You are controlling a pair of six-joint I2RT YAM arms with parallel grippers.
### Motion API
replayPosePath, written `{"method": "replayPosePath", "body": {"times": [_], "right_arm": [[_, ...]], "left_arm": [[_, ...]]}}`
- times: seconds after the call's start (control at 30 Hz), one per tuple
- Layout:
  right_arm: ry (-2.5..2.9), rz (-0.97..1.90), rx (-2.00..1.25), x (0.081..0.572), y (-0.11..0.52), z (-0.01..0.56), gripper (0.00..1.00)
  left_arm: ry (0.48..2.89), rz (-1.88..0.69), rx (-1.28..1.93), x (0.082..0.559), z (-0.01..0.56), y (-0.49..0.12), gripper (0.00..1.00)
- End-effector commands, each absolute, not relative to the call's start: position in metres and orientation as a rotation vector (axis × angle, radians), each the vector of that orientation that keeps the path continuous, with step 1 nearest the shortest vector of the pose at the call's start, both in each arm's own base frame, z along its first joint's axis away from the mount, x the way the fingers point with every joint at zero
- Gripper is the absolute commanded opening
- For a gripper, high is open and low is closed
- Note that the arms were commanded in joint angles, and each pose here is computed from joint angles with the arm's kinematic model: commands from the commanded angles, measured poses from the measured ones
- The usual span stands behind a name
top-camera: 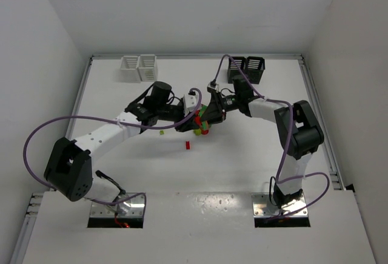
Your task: Sort the legos into containers by color
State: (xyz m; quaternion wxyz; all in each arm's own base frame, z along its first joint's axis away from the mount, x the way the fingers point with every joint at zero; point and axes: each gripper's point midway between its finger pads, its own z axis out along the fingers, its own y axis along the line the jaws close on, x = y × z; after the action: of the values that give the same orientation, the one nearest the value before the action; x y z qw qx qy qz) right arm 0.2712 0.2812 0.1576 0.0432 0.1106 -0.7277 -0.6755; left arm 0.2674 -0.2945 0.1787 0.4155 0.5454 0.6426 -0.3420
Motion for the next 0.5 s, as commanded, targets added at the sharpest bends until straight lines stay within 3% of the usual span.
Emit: {"method": "replayPosePath", "body": {"times": [0.0, 0.23, 0.4, 0.47], "right_arm": [[-2.229, -2.122, 0.421, 0.28, 0.279, 0.169, 0.3], [-2.241, -2.13, 0.402, 0.281, 0.273, 0.17, 0.26], [-2.258, -2.15, 0.403, 0.284, 0.267, 0.172, 0.05], [-2.266, -2.156, 0.394, 0.285, 0.264, 0.173, 0.02]], "left_arm": [[1.563, -0.845, 1.392, 0.261, 0.188, -0.296, 0.07], [1.571, -0.831, 1.397, 0.26, 0.185, -0.293, 0.04], [1.597, -0.818, 1.36, 0.269, 0.185, -0.284, 0.01], [1.603, -0.796, 1.331, 0.274, 0.189, -0.274, 0.0]]}}
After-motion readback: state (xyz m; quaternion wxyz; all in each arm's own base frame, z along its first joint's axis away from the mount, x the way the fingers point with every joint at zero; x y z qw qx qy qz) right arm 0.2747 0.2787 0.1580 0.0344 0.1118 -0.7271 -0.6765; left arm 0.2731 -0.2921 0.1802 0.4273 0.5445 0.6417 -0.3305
